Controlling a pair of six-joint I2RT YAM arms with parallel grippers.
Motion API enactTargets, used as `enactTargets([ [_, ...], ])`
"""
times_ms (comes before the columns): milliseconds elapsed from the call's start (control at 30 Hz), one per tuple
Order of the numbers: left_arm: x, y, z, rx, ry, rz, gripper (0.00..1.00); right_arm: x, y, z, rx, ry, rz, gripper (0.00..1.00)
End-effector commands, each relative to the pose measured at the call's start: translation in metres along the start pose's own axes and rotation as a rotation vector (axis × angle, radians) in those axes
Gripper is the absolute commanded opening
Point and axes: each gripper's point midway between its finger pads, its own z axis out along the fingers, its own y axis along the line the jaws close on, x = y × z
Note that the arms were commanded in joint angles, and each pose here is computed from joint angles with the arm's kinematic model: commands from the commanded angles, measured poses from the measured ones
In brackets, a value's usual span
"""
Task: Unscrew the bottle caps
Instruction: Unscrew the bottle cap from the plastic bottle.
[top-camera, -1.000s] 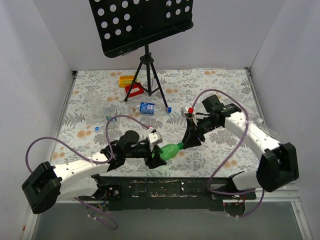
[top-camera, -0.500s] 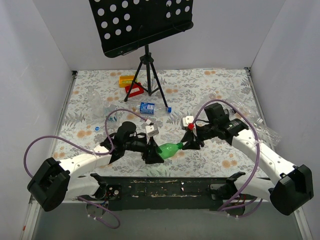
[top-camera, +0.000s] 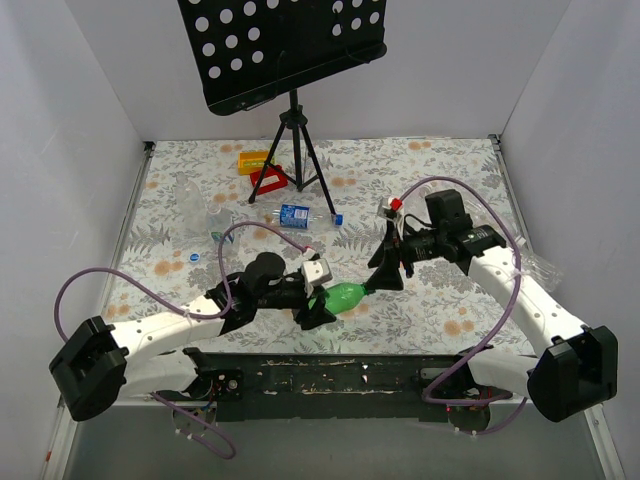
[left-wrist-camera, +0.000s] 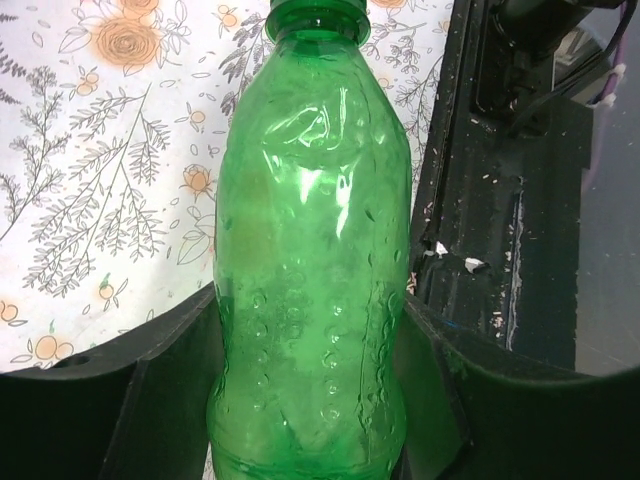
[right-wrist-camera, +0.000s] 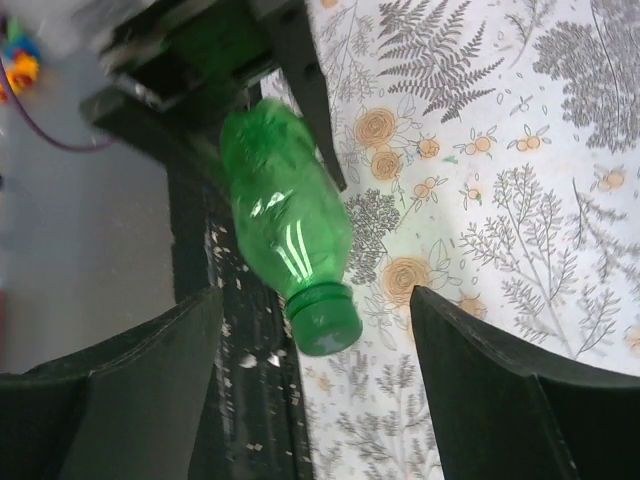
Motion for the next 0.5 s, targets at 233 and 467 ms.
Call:
enactTargets([
  [233,-0.024,0.009,0.0,-0.149,-0.08,0.135,0.04,0.005,0.007,0.001,-0.015,-0.046,0.428,0.8],
  [467,-0.02,0.008,-0.003,-0.156,-0.092,0.13,0.04,0.007,0.008,0.0,-0.049,-0.064,0.458,0.74],
])
